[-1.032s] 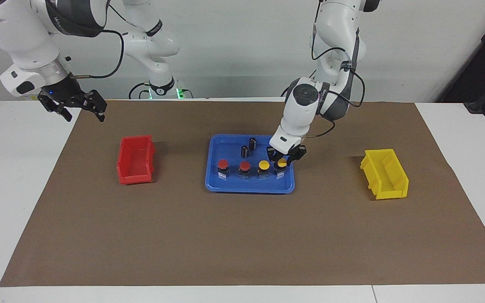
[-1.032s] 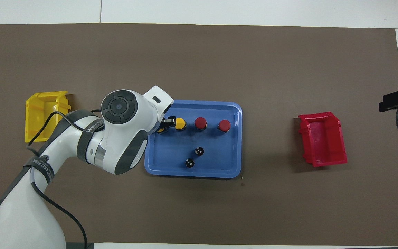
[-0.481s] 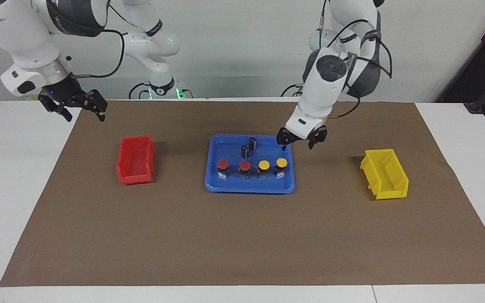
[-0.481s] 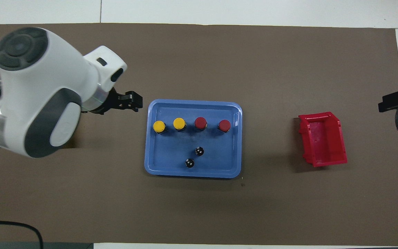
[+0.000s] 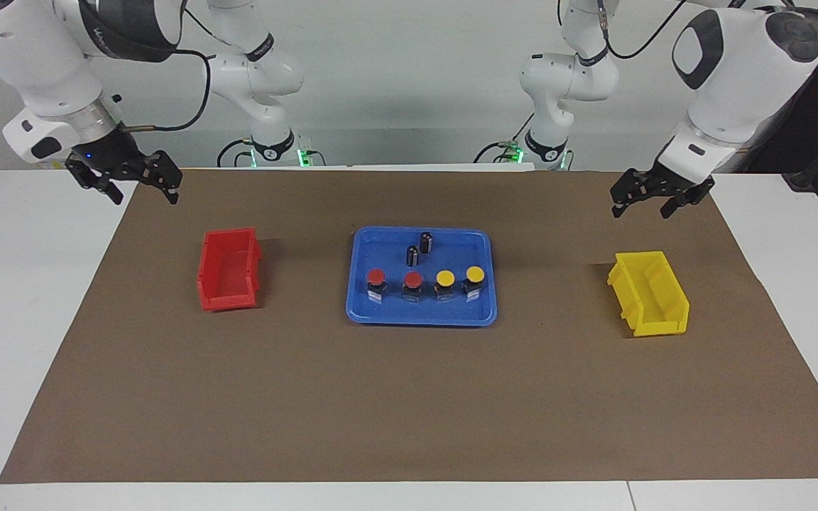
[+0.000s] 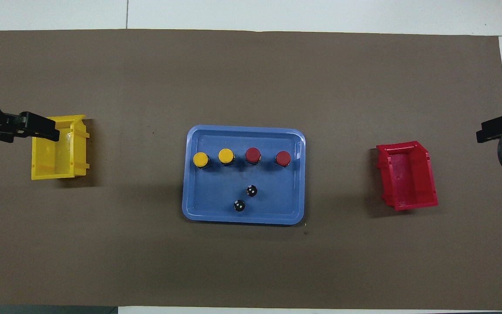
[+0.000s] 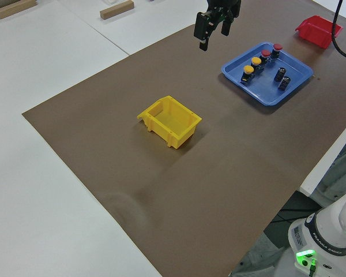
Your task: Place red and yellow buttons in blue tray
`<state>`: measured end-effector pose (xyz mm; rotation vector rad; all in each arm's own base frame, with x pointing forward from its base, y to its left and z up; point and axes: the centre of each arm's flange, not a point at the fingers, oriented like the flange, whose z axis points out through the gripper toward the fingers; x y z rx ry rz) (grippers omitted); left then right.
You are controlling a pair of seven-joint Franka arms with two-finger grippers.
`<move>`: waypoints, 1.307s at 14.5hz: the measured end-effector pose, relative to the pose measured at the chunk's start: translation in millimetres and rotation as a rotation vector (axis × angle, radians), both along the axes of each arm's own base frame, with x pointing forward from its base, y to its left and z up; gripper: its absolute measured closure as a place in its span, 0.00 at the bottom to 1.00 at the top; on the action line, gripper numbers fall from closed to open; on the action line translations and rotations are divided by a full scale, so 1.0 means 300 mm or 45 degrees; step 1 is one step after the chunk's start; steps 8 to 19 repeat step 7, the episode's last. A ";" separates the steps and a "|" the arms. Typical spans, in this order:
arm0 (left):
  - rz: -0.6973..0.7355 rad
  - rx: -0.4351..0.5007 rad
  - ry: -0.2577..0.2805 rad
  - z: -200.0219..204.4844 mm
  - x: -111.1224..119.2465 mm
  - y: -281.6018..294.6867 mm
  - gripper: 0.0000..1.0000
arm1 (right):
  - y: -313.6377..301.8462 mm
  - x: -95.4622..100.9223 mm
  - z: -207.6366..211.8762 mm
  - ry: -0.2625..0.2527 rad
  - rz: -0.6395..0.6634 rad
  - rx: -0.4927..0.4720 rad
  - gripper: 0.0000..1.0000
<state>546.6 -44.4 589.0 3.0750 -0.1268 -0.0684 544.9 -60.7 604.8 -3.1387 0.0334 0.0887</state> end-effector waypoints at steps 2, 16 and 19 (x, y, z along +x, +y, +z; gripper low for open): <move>-0.009 0.011 -0.003 0.003 0.000 0.040 0.00 | 0.000 -0.001 0.000 0.002 0.000 0.000 0.00; -0.020 0.063 -0.006 0.003 0.001 0.054 0.00 | 0.002 -0.005 -0.004 0.017 0.001 0.002 0.00; -0.020 0.063 -0.006 0.003 0.001 0.054 0.00 | 0.002 -0.005 -0.004 0.017 0.001 0.002 0.00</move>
